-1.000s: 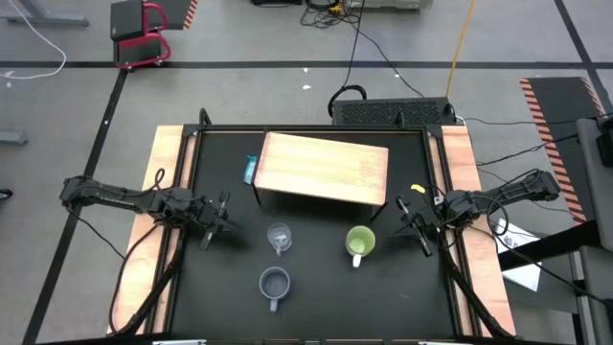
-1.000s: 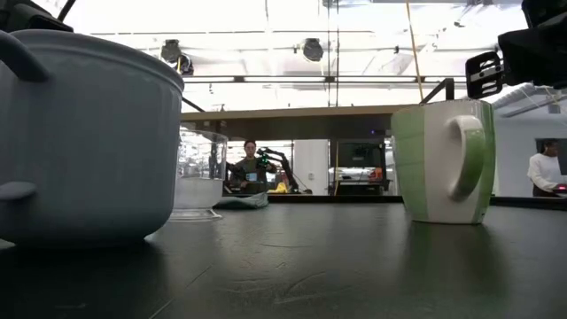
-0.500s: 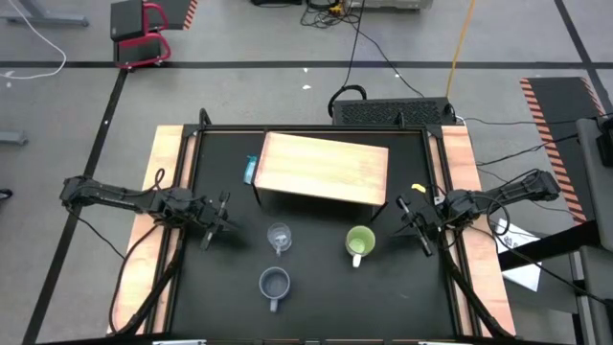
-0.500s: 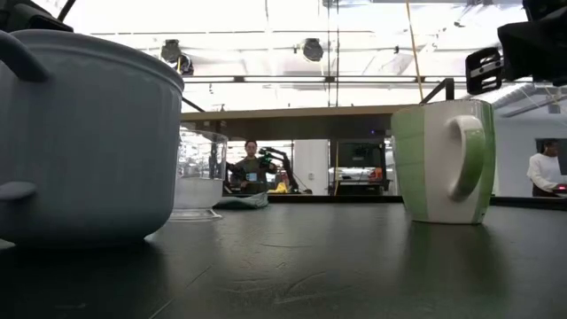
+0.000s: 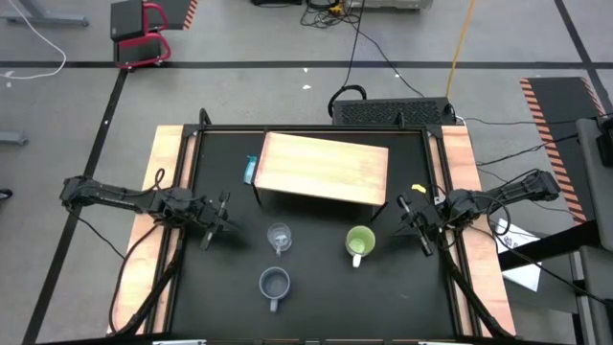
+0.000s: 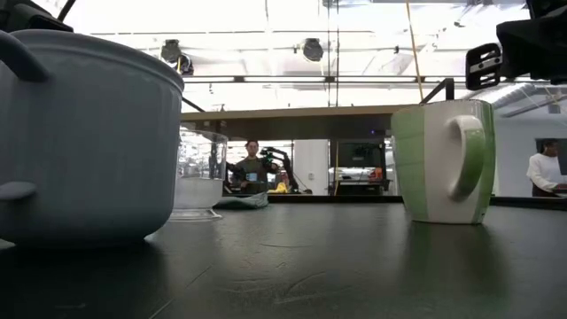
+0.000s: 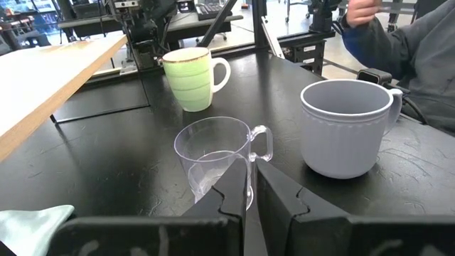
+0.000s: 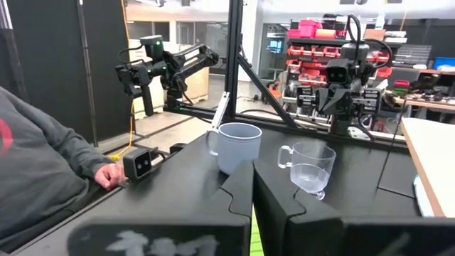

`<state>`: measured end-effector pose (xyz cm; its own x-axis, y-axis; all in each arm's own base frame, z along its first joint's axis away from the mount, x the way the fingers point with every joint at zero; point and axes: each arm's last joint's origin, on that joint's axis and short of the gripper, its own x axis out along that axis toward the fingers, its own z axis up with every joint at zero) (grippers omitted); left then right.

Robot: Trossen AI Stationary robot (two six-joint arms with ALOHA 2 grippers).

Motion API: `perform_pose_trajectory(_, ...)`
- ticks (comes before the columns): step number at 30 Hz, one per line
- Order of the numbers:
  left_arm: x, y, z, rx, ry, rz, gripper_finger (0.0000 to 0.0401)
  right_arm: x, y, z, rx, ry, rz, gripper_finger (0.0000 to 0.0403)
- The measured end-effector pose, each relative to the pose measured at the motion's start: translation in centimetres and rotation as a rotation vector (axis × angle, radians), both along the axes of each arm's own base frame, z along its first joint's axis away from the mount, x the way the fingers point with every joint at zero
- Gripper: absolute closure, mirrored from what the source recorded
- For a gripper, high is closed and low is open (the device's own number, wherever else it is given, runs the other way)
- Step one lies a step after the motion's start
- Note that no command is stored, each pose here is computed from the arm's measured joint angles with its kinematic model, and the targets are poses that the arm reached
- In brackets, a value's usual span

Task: Stack small to large cups/mugs on shelf
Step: Put the green cup on the shelf

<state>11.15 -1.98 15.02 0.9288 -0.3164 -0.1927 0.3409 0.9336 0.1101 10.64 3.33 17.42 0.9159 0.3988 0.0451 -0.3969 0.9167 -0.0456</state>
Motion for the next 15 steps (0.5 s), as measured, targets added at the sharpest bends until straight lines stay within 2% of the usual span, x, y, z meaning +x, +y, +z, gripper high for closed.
perform_pose_trajectory(5,0.0,0.0,0.0,0.000,0.000,0.000,0.0368,0.0,-0.1,0.2,0.001,-0.022,-0.018,0.0403)
perform_pose_trajectory(12,0.0,0.0,0.0,0.000,0.000,0.000,0.0368,-0.2,-0.1,1.8,0.047,-0.178,-0.018,0.0403)
perform_pose_trajectory(15,0.0,0.0,0.0,0.000,0.000,0.000,0.0368,-0.1,-0.1,1.7,0.047,-0.162,-0.018,0.0403)
